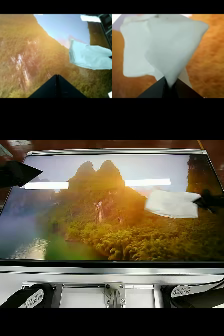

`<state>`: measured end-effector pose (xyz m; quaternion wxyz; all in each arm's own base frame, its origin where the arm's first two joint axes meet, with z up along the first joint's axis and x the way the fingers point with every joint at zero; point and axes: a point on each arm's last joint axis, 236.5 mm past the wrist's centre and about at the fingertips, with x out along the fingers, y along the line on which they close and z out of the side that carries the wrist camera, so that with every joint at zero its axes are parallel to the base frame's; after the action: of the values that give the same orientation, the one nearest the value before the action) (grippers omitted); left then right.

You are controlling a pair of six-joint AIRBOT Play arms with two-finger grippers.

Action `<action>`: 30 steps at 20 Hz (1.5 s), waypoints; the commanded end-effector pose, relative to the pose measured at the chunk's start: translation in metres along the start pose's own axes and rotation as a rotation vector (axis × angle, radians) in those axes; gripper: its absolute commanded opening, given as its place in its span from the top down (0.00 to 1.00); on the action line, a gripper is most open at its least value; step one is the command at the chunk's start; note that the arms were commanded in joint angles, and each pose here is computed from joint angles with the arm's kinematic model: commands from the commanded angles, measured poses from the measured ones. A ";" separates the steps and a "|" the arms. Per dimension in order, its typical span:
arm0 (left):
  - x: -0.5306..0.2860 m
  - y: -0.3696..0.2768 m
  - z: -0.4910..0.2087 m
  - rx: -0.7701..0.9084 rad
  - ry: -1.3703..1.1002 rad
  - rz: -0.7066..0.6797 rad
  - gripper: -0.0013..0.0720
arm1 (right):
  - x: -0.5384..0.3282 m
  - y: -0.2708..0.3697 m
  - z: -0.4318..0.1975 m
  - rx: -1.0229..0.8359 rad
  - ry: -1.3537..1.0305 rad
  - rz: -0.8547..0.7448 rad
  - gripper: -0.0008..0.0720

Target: Fold the shirts.

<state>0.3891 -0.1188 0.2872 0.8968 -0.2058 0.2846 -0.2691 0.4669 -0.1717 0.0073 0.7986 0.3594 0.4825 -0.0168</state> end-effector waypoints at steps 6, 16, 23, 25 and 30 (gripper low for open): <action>0.012 -0.030 -0.015 -0.003 0.048 -0.065 0.94 | -0.112 -0.210 -0.093 0.532 0.106 -0.252 0.91; 0.013 -0.032 -0.016 0.000 0.051 -0.067 0.94 | -0.099 -0.225 -0.224 0.752 0.088 -0.327 0.91; 0.013 -0.031 -0.016 0.017 0.050 -0.064 0.94 | -0.122 -0.241 -0.243 0.690 0.078 -0.490 0.87; 0.013 -0.031 -0.016 0.017 0.051 -0.064 0.94 | -0.126 -0.238 -0.235 0.668 0.049 -0.482 0.29; 0.015 -0.014 -0.019 0.048 0.065 0.003 0.94 | -0.221 -0.237 -0.176 0.496 -0.146 -0.680 0.19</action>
<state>0.3785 -0.1506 0.2827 0.8853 -0.1927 0.3009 -0.2976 0.1298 -0.2780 -0.0516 0.6316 0.4249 0.5297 -0.3740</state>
